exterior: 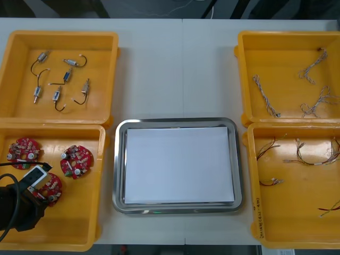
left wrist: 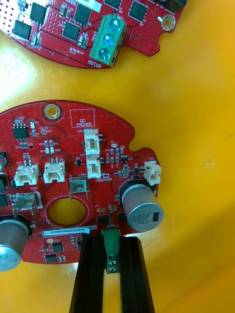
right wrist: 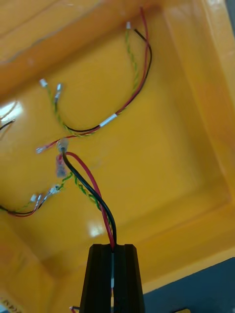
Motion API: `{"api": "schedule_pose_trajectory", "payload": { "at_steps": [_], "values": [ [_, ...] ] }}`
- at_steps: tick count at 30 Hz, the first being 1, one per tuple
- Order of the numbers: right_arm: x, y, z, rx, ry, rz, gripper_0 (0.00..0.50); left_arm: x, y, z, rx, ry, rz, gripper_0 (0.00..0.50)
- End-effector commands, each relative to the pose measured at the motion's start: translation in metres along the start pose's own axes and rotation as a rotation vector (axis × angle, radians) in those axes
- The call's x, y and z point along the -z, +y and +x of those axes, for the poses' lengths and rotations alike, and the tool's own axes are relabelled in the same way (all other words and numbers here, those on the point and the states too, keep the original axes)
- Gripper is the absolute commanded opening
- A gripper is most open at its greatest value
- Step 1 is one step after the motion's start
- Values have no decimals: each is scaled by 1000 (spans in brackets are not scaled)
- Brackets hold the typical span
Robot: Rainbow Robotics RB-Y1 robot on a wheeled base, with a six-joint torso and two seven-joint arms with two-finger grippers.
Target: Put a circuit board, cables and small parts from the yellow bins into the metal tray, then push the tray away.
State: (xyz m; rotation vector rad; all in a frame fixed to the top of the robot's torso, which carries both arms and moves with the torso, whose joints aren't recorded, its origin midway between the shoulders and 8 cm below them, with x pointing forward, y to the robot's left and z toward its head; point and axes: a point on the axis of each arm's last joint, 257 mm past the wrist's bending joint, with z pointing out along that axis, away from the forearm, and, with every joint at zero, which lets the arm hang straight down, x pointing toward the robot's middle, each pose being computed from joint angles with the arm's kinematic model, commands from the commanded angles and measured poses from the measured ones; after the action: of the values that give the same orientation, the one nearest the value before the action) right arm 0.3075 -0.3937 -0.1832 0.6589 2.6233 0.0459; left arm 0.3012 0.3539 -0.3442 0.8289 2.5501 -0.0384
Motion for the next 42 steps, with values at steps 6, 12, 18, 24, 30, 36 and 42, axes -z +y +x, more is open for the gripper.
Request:
{"api": "schedule_pose_trajectory", "payload": {
  "at_steps": [6,12,18,24,30,36,42],
  "values": [
    [50,44,-24,300,-38,-82,0,10,19,-9,-103,3,-35,0],
    [58,81,-20,427,-29,-150,0,24,30,-11,-82,27,-54,0],
    [61,105,-19,630,-45,-169,0,41,35,-17,-49,39,-66,0],
    [64,126,-16,838,-59,-182,0,63,37,-30,-7,44,-74,0],
    [67,149,-4,969,-48,-210,0,86,34,-39,18,57,-84,0],
    [69,166,11,1068,-58,-212,0,107,21,-50,60,71,-94,0],
    [66,179,27,1146,-53,-217,0,121,2,-61,92,96,-89,0]
  ]
}}
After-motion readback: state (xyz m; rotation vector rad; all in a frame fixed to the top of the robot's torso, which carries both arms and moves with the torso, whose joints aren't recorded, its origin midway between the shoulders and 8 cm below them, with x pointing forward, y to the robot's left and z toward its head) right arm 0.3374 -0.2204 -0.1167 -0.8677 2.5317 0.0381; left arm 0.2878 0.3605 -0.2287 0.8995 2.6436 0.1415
